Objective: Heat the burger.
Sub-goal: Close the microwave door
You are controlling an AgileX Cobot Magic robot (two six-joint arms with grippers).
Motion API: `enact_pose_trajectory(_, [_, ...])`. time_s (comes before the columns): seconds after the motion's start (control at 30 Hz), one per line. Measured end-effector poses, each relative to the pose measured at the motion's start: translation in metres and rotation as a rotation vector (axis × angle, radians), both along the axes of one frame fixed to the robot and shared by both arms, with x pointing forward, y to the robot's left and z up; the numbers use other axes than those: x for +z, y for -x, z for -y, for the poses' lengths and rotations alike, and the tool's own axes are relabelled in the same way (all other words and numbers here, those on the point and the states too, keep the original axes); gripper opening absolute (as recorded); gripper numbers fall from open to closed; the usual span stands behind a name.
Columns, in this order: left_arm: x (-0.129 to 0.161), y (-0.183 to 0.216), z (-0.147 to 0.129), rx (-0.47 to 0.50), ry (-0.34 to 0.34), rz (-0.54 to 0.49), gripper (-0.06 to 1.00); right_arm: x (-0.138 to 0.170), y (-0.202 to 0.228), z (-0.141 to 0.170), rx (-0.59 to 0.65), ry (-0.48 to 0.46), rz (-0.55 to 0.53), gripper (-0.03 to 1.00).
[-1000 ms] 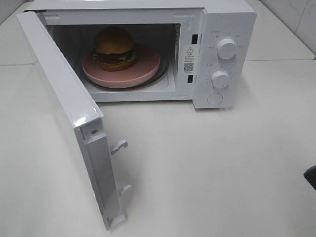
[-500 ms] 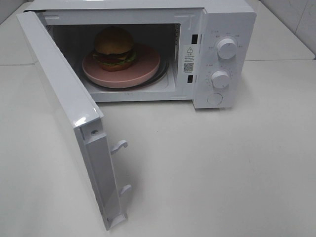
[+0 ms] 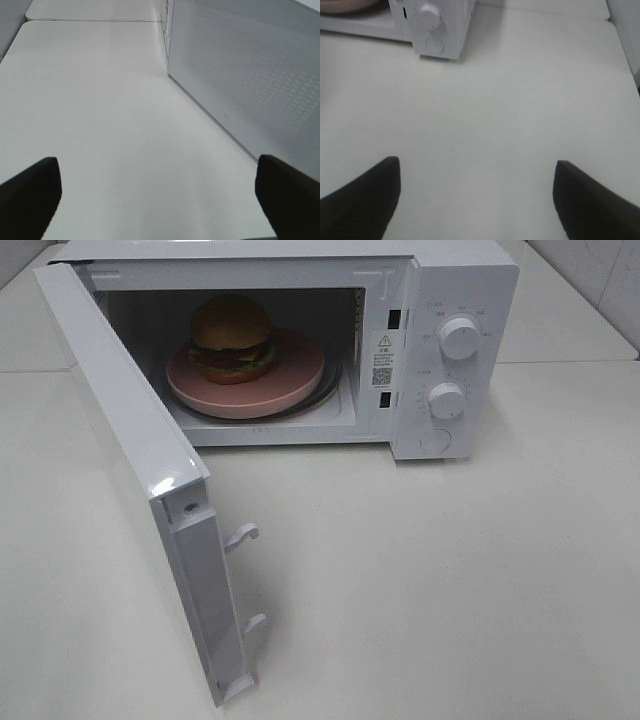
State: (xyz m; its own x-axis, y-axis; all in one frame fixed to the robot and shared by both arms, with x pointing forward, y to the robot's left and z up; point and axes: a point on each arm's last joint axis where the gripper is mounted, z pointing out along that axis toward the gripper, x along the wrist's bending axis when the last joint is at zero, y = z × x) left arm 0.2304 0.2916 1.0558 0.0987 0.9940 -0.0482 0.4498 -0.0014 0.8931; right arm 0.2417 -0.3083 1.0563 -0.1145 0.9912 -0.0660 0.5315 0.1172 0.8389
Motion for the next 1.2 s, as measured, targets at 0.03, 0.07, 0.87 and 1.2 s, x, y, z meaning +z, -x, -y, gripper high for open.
enact_pose_trajectory(0.03, [0.0000,0.0000,0.0000,0.000,0.000,0.000,0.97,0.0006,0.0038,-0.0023,0.005,0.004,0.048,0.76])
enact_pose_trajectory(0.07, [0.0000,0.0000,0.0000,0.000,0.000,0.000,0.97,0.0006,0.0038,-0.0023,0.005,0.004,0.048,0.76])
enact_pose_trajectory(0.87, [0.0000,0.0000,0.0000,0.000,0.000,0.000,0.97,-0.0072,0.0079,-0.0048,-0.079,-0.016,0.080,0.76])
enact_pose_trajectory(1.2, [0.0000,0.0000,0.0000,0.000,0.000,0.000,0.97,-0.0072,0.0079,-0.0048,-0.079,-0.016,0.080,0.76])
